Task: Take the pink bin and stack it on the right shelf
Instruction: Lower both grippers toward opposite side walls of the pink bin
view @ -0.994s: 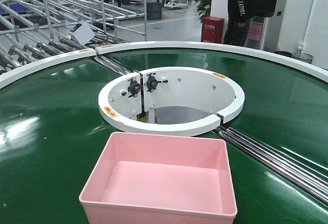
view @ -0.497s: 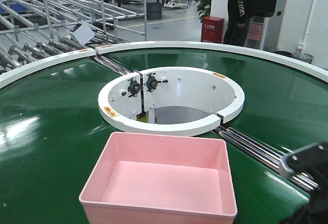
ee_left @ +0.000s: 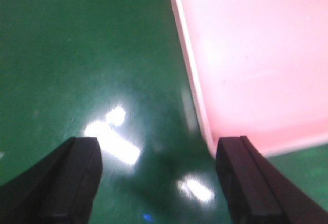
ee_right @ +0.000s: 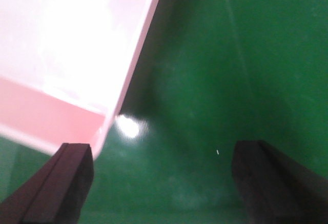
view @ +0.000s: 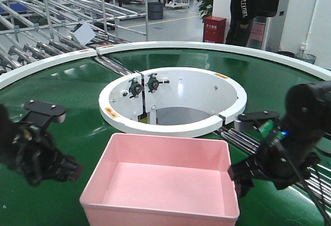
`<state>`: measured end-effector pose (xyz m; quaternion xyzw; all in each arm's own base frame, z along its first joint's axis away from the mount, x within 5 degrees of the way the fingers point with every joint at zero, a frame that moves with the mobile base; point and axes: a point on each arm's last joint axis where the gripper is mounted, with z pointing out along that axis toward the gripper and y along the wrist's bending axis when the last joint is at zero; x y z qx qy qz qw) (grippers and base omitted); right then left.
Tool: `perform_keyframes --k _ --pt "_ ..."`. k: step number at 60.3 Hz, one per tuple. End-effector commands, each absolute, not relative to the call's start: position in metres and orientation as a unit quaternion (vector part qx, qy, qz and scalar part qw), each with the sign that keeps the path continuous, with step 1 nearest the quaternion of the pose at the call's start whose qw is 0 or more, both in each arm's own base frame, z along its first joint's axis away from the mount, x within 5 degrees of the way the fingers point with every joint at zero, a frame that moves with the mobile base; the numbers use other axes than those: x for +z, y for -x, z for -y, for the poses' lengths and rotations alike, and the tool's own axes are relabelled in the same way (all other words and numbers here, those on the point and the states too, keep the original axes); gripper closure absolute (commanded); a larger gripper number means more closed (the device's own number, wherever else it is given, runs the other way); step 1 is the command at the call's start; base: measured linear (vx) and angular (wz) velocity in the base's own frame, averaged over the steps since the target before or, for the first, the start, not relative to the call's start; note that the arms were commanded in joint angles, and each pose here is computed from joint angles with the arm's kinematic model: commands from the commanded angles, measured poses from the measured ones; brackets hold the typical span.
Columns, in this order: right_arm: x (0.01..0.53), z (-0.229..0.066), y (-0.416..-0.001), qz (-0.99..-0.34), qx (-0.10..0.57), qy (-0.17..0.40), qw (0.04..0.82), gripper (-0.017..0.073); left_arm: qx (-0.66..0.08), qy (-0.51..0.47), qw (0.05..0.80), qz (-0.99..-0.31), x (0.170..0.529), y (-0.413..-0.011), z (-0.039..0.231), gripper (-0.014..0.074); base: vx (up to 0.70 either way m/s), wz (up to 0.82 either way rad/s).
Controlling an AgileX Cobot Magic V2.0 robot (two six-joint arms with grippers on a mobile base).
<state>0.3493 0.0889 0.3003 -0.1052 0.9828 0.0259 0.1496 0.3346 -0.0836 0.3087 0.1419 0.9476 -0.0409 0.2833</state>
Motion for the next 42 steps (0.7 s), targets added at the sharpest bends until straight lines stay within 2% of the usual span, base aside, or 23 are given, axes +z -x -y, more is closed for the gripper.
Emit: perform_keyframes --k 1,11,20,35,42 --pt "0.320 -0.092 -0.362 -0.979 0.030 0.081 0.183 -0.0029 -0.069 -0.130 0.321 -0.936 0.328 -0.353 0.093 0.0003 0.00 0.00" --pt "0.313 -0.099 -0.388 -0.986 0.033 0.052 0.154 -0.0028 -0.077 -0.130 0.292 -0.944 0.319 -0.386 0.103 0.0003 0.00 0.00" --pt "0.305 -0.104 -0.406 -0.988 0.033 0.049 0.141 -0.0028 -0.078 -0.134 0.279 -0.948 0.307 -0.411 0.112 0.0003 0.00 0.00" --pt "0.289 -0.111 -0.430 -0.989 0.033 0.022 0.140 -0.0025 -0.076 -0.149 0.272 -0.948 0.290 -0.436 0.133 0.0003 0.00 0.00" --pt "0.279 -0.118 -0.434 -0.990 0.022 0.015 0.135 -0.0024 -0.075 -0.120 0.245 -0.959 0.281 -0.443 0.135 0.0003 0.00 0.00"
